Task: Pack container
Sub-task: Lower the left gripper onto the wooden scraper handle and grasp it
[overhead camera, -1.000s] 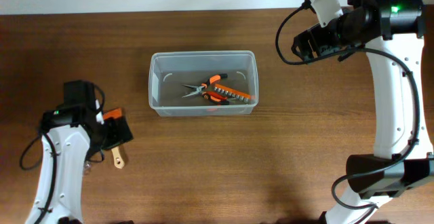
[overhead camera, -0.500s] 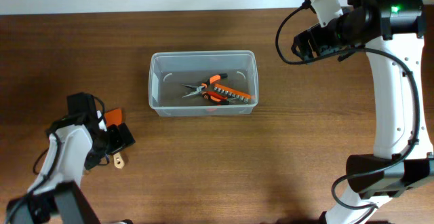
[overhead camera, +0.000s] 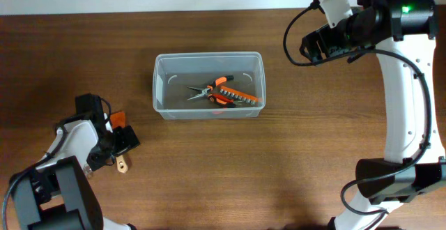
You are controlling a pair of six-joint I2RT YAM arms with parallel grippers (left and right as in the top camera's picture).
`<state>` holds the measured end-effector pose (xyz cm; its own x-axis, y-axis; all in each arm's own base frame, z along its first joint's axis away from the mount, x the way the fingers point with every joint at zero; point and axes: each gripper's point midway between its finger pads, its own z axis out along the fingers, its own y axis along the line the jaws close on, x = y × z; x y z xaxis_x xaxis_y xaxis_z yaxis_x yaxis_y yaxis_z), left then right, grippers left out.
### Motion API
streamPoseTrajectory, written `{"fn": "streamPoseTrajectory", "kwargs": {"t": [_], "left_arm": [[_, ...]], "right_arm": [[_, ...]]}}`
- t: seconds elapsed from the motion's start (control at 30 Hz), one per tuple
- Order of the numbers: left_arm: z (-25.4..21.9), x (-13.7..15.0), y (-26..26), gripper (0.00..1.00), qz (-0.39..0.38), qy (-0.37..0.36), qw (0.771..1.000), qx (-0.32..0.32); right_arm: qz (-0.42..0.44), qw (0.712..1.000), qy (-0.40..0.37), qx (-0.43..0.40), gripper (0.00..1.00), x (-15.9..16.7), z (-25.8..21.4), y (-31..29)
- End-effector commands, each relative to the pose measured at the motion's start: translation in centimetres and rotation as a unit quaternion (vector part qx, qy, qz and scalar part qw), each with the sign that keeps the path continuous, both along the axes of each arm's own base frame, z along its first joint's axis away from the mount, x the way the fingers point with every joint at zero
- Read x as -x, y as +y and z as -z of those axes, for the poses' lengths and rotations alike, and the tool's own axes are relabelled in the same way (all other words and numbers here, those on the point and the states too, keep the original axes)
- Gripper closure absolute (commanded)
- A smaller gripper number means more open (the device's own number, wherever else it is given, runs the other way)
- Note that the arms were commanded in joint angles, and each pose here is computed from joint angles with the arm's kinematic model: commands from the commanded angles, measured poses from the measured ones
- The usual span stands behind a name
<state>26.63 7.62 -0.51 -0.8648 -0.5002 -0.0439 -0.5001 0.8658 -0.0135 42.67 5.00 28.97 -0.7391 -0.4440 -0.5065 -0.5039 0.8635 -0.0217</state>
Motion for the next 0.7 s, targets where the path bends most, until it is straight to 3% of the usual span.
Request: {"fn": "streamPoseTrajectory", "kwargs": {"t": [0.0,0.13,0.23,0.4,0.67], "left_arm": [[1.93,0.64,-0.61,0.0,0.005,0.02,1.0,0.022],[1.93,0.63,-0.63,0.17,0.005,0.02,1.0,0.022],[1.93,0.63,-0.63,0.24,0.005,0.02,1.0,0.022],[1.93,0.64,-0.63,0.48,0.005,0.02,1.0,0.022],[1.93,0.65,-0.64,0.67,0.005,0.02,1.0,0.022]], "right_arm": [[0.005,1.0,0.003,0.003,0.01,-0.1,0.27,-0.36],[0.005,1.0,0.004,0.002,0.01,-0.03,0.31,-0.35],[0.005,1.0,0.007,0.002,0.01,0.06,0.35,-0.35],[0.005,1.0,0.008,0.002,0.01,0.12,0.39,-0.35],[0.005,1.0,0.008,0.002,0.01,0.12,0.39,-0.35]]}}
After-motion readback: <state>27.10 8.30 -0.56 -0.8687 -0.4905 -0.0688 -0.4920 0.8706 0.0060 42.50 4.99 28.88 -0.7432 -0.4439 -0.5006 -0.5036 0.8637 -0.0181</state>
